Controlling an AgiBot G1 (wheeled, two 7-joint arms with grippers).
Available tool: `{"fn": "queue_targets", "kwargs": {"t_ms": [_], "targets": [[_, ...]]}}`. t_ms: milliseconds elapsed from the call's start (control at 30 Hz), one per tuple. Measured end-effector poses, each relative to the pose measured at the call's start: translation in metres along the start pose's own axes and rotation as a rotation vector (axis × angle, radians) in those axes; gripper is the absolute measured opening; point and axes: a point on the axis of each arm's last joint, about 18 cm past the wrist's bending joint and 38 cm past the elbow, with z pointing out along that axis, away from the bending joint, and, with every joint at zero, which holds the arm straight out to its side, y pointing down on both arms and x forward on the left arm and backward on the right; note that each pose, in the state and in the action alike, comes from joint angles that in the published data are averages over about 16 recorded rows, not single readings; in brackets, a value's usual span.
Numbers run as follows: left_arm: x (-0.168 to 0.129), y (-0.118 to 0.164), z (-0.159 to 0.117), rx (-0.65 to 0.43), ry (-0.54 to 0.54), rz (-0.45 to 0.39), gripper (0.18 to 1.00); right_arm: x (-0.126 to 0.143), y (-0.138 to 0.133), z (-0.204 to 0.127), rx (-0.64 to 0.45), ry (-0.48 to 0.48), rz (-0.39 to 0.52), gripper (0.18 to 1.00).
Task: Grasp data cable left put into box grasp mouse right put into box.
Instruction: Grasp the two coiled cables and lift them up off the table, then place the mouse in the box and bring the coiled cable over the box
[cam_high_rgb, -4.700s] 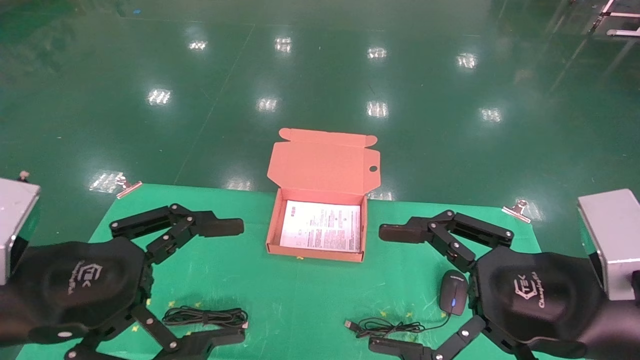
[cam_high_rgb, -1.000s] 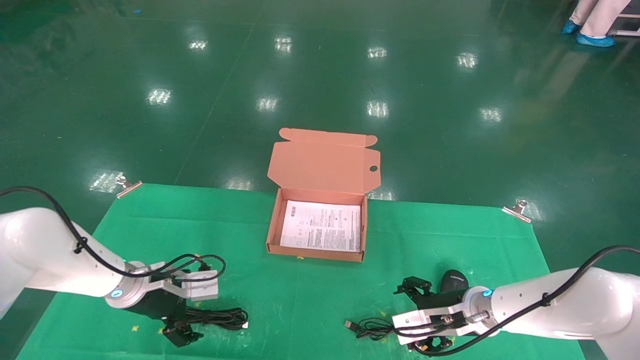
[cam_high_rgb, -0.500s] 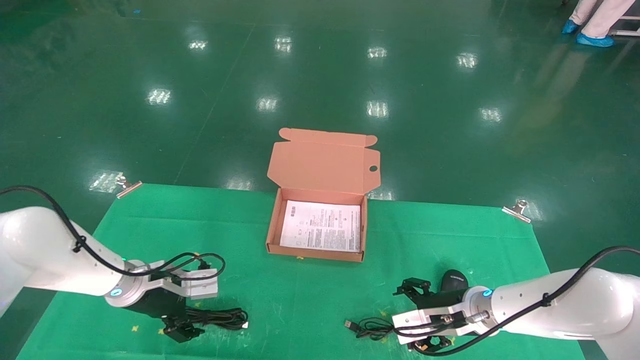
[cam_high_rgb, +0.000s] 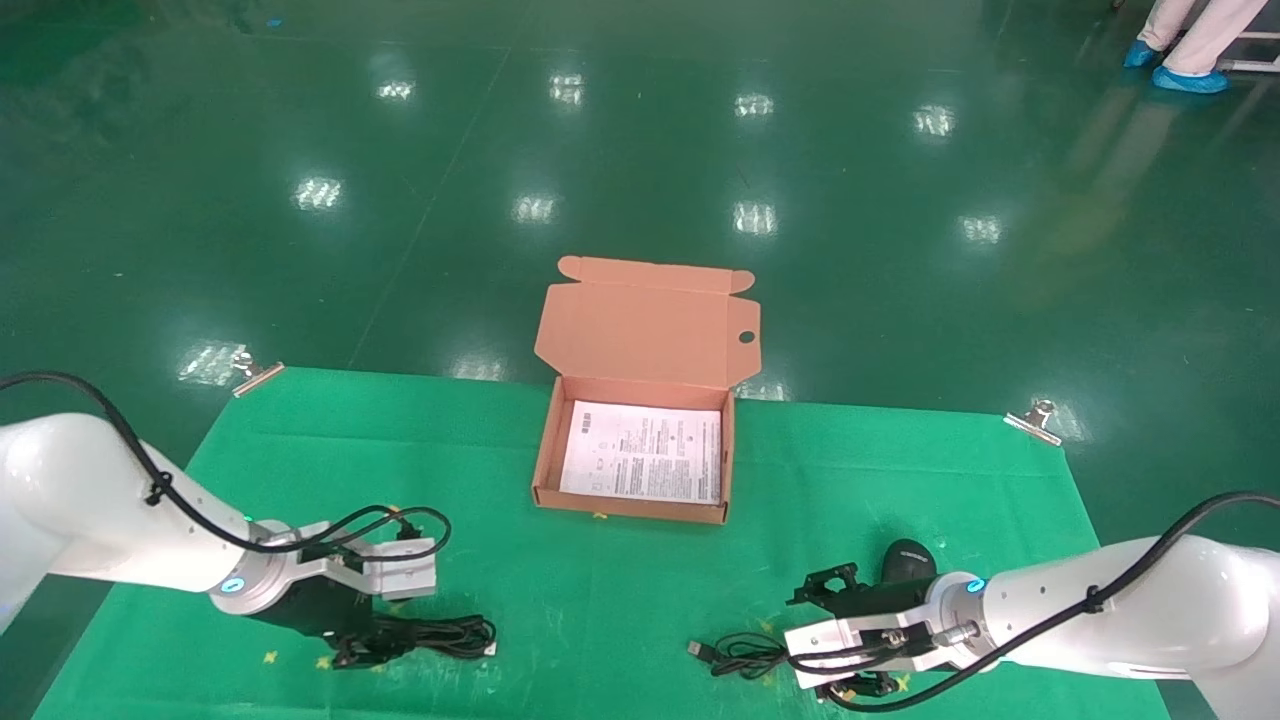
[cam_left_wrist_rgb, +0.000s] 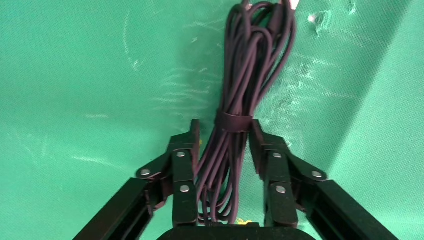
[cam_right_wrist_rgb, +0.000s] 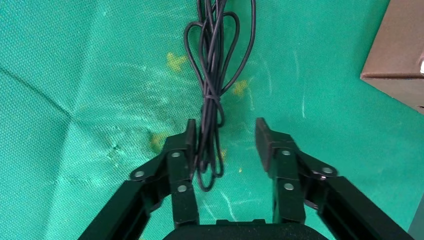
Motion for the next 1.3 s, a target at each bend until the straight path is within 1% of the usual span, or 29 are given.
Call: {"fn": "queue_targets", "kwargs": {"t_ms": [133,267,333,467,533,733,933,1033,1167,1300], "targets": [[0.0,0.0,0.0,0.0,0.0,0.0,0.459,0.0,0.0,0.0,0.0,0.0,0.0,0.531],[0.0,0.0,0.0,0.0,0.001,0.001,0.395,0.0,0.0,0.0,0.0,0.0,0.0,0.443],[0.0,0.0,0.0,0.0,0.001,0.001,0.357,0.0,0.0,0.0,0.0,0.0,0.0,0.413],[0.0,0.0,0.0,0.0,0.001,0.001,0.314,0.0,0.0,0.0,0.0,0.0,0.0,0.351],[0.0,0.0,0.0,-0.001,0.001,0.001,0.292,0.0,0.0,0.0,0.0,0.0,0.0,0.334],[0.0,0.0,0.0,0.0,0.0,0.001,0.272,0.0,0.0,0.0,0.0,0.0,0.0,0.271],[-0.003,-0.001,-0.003,0.002,-0.007,0.009,0.264,0.002,0.001,-0.002,-0.002,0.006,0.003,0.236],[-0.007,-0.004,-0.007,0.006,-0.02,0.021,0.263,0.007,0.004,-0.008,-0.001,0.024,0.018,0.217],[-0.021,-0.011,-0.022,0.019,-0.06,0.05,0.262,0.024,0.013,-0.027,0.004,0.084,0.061,0.21],[-0.041,-0.022,-0.047,0.04,-0.132,0.091,0.261,0.056,0.021,-0.058,0.012,0.192,0.114,0.203]]}}
